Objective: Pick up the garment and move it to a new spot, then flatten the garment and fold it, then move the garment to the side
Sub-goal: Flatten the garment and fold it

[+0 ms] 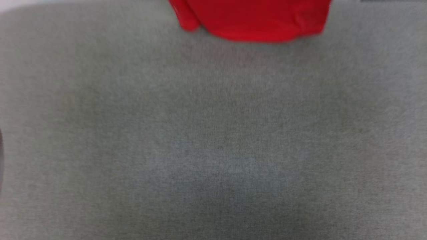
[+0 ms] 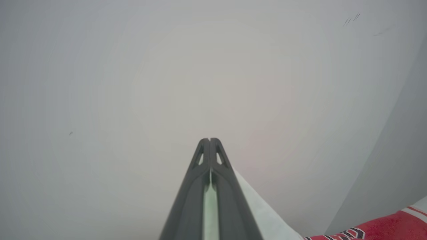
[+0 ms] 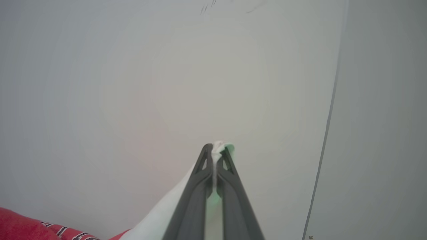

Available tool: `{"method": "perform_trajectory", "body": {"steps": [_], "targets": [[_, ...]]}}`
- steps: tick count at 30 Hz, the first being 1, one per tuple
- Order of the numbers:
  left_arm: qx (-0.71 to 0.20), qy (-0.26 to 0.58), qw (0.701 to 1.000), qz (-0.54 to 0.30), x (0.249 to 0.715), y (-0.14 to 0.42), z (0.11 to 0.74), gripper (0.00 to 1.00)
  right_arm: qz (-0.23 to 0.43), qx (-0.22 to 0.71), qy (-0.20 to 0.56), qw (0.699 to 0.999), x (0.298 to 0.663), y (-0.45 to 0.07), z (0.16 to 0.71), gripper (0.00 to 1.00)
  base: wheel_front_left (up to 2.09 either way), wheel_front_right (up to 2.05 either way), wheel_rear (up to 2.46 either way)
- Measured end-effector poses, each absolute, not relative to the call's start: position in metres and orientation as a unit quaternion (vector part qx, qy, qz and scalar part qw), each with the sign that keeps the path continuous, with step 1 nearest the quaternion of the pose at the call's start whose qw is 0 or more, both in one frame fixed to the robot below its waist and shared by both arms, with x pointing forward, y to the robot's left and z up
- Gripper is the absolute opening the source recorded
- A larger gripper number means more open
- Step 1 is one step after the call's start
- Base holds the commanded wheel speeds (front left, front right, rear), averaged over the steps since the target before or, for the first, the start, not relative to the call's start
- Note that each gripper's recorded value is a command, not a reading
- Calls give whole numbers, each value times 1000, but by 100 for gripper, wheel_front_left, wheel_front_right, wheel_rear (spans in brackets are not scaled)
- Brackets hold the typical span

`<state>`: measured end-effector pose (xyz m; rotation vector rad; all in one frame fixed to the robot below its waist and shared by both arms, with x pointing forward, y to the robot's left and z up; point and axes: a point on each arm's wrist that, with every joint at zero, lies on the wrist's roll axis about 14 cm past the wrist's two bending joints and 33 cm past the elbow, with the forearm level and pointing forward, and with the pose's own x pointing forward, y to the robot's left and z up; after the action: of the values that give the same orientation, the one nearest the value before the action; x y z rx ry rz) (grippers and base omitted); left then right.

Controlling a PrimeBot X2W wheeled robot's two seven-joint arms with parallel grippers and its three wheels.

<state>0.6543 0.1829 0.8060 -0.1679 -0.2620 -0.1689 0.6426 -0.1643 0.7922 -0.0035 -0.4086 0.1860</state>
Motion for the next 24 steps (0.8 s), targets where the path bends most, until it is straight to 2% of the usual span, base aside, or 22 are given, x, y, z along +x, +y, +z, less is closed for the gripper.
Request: {"method": "perform_trajectory", "body": {"steps": [7,13,19,24], "targets": [[-102,-152,979,-94,705,176,766,0,64,-33,-228,971,695,-178,747,0,0,0,0],[-115,-84,987,-74,742,186,671,0,69,-23,-138,988,738,-166,644,0,0,0,0],[-113,2,992,-48,747,199,583,0,85,-7,-62,994,755,-146,565,0,0,0,0],[-116,28,992,-35,738,210,572,0,96,18,-44,994,753,-130,554,0,0,0,0]]}}
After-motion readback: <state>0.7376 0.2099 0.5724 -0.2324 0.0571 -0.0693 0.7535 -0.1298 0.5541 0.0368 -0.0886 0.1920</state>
